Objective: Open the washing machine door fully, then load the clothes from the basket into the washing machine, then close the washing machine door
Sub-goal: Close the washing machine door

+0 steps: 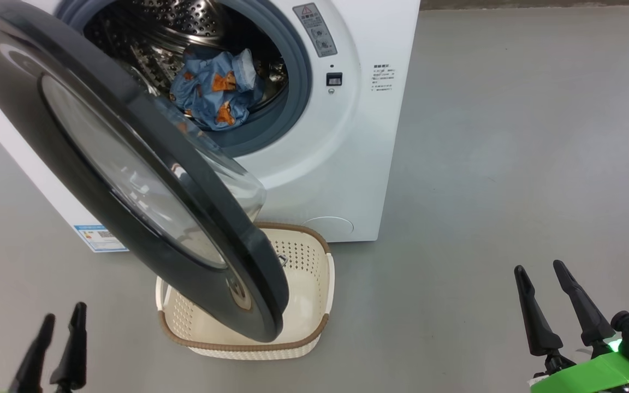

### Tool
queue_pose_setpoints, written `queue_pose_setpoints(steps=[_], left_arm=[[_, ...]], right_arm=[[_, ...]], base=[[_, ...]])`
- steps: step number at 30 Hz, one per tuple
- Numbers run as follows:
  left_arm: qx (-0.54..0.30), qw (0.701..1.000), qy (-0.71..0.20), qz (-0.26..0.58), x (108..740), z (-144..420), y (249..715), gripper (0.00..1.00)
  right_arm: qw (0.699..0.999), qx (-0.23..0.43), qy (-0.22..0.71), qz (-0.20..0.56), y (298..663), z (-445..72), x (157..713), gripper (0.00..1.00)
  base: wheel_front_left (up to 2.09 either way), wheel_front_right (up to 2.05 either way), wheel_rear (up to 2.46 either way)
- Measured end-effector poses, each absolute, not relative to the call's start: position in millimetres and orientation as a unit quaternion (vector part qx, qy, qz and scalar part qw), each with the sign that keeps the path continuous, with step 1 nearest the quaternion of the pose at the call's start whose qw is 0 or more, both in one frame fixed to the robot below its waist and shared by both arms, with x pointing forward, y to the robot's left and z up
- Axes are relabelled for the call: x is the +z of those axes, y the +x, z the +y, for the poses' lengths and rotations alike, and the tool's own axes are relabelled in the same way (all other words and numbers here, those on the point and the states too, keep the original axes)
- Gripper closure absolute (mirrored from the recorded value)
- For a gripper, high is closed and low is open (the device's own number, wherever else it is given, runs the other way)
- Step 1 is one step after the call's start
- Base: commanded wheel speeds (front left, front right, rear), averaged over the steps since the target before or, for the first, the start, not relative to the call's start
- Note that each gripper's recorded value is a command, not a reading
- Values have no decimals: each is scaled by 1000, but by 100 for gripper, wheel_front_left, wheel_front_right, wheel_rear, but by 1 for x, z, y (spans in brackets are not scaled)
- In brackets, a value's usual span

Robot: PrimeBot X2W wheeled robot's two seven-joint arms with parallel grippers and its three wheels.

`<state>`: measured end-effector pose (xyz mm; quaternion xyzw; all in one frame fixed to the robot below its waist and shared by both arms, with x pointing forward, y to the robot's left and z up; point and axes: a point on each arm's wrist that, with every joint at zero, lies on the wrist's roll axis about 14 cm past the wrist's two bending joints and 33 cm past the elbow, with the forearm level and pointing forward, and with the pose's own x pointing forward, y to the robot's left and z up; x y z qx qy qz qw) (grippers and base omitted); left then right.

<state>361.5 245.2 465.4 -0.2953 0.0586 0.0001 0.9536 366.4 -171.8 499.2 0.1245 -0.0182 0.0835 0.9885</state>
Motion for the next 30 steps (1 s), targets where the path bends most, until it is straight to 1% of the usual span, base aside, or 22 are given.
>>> queue_pose_setpoints(steps=[4, 7, 14, 22, 30], left_arm=[[-4, 972, -233, 29, 479, 247, 370, 0], [-9, 980, -196, 11, 486, 243, 375, 0], [-33, 991, -125, -12, 498, 227, 380, 0], [-45, 992, -120, 6, 485, 214, 372, 0], [-51, 991, -121, 17, 479, 208, 371, 0]], right_arm=[[989, 78, 124, -17, 365, -176, 498, 0], [990, 73, 123, -16, 364, -179, 497, 0], [991, 60, 122, -17, 361, -187, 497, 0], [991, 45, 122, -20, 357, -196, 498, 0], [991, 34, 130, -3, 349, -198, 486, 0]], base=[[0, 0, 0], [0, 0, 0], [0, 0, 0], [0, 0, 0], [0, 0, 0]])
